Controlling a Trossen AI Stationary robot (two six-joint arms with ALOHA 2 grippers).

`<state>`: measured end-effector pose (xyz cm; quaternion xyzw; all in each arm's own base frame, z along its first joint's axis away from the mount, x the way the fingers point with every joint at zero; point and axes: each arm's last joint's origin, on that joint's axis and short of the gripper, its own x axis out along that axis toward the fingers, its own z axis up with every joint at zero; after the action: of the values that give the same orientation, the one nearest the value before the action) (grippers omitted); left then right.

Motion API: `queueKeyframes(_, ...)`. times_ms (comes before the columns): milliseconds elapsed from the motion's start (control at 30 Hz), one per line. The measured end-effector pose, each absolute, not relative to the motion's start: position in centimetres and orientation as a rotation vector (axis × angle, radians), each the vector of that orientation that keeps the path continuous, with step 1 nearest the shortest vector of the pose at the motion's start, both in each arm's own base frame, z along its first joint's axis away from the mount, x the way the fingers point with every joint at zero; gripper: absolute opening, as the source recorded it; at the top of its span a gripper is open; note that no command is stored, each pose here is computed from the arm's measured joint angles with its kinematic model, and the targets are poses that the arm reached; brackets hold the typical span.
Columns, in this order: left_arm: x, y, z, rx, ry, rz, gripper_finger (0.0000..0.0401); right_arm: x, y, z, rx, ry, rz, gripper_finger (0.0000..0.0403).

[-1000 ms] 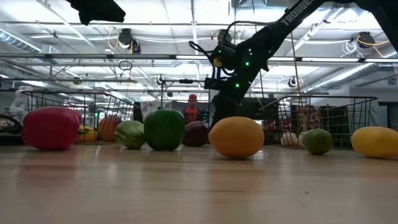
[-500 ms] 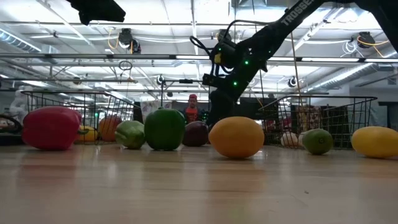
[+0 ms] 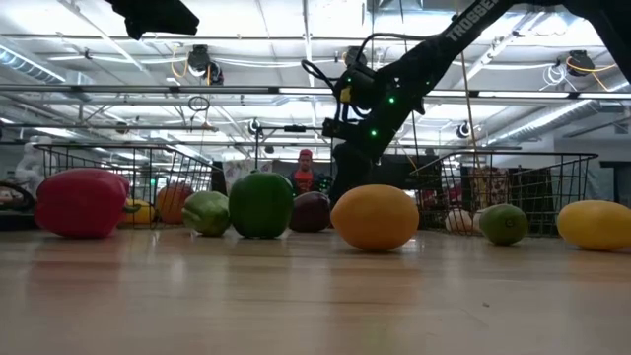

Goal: Sort produce into baskets
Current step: Put the red apple into the left wire basket

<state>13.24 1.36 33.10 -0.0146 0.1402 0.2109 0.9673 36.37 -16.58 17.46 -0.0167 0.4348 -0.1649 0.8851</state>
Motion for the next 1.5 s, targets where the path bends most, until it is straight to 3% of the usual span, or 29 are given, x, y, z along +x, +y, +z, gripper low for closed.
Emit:
queueKeyframes(600,13.2,1.4,33.1,-0.03,0.283,0.426,0.0132,36.4,-16.5,17.5,-0.009,0.896,-0.326,0.0067)
queueKeyframes(967,13.2,1.4,33.1,-0.03,0.283,0.426,0.0132,36.3,-16.6,17.4,0.005,0.899,-0.305,0.0088)
queueKeyframes(1500,13.2,1.4,33.1,-0.029,0.283,0.426,0.0132,36.8,-16.9,15.0,0.031,0.936,-0.283,0.0053)
